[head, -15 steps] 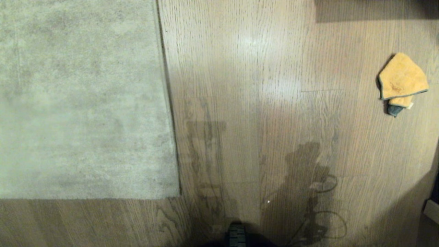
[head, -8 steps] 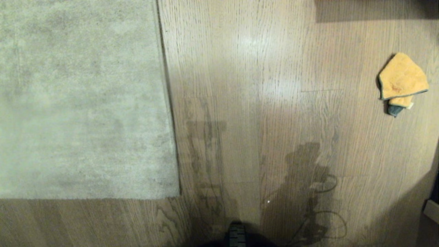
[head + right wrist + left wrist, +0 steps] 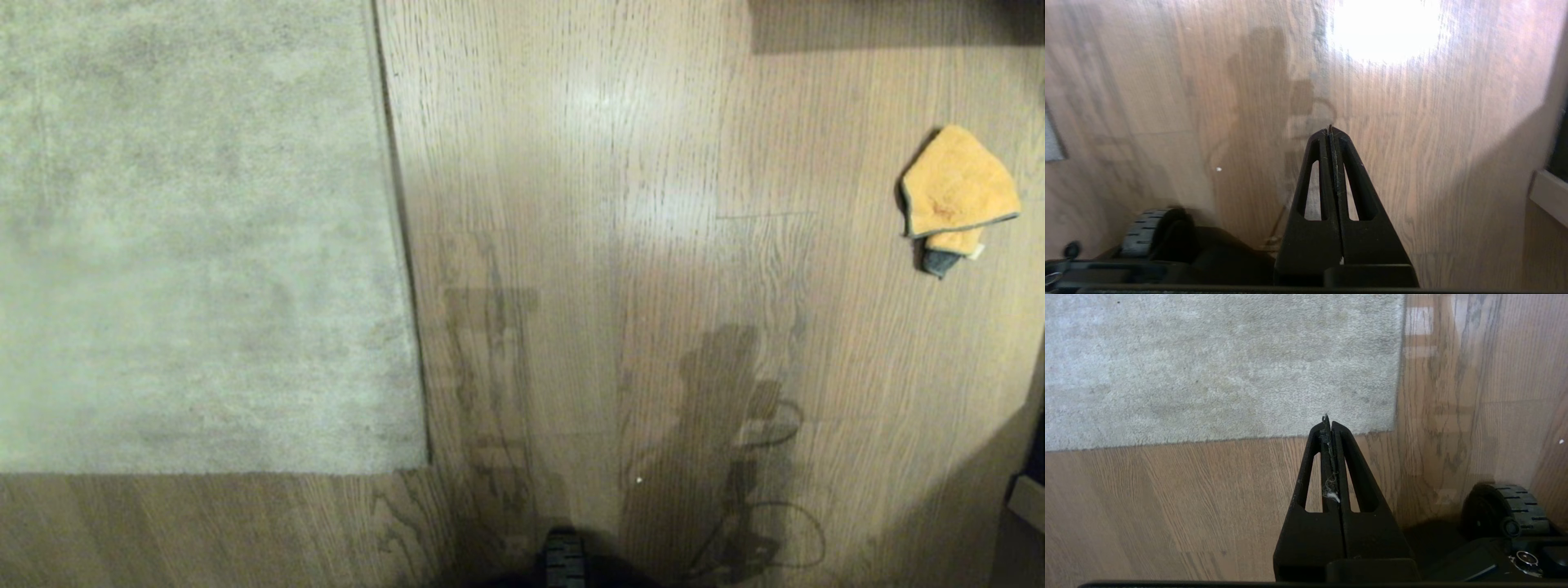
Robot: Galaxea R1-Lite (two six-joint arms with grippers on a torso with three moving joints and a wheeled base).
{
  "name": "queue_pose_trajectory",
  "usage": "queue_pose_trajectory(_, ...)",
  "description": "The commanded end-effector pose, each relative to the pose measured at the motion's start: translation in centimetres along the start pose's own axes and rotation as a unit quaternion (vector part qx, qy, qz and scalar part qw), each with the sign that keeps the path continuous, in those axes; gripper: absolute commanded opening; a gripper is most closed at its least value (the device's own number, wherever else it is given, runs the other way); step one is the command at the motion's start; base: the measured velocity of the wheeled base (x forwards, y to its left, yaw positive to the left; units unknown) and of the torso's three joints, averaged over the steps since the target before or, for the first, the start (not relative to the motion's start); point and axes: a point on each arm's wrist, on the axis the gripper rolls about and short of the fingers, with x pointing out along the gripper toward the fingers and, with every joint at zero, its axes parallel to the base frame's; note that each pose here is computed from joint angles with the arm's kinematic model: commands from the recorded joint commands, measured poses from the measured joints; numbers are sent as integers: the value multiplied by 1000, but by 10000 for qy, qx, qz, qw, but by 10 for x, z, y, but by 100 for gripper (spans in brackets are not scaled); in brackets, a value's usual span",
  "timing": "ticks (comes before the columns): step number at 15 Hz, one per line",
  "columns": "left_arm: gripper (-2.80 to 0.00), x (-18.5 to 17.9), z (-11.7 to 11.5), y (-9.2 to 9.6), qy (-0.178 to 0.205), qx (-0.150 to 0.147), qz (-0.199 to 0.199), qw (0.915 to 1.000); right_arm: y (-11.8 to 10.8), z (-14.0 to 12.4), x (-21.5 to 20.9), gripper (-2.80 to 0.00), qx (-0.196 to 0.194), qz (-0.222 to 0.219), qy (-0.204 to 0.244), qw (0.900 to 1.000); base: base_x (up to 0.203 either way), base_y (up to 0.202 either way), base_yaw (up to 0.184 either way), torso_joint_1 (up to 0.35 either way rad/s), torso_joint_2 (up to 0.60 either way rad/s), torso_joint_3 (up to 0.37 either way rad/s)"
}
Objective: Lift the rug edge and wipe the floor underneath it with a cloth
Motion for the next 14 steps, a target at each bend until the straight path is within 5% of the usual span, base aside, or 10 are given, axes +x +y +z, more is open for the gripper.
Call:
queue_pose_trajectory(1, -280, 0, 0, 0, 6, 4, -6, 10000, 1, 21, 15, -280, 13, 54, 445, 9990, 0, 0, 0, 0, 0, 0)
queue_pose_trajectory(5, -280, 0, 0, 0, 6, -1, -3, 10000, 1, 50, 58, -280, 156, 46, 1152, 9932, 0, 0, 0, 0, 0, 0)
queue_pose_trajectory(14, -280, 0, 0, 0, 5, 0, -3, 10000, -3, 78, 138, -280, 226, 362, 1407, 9891, 0, 0, 0, 0, 0, 0)
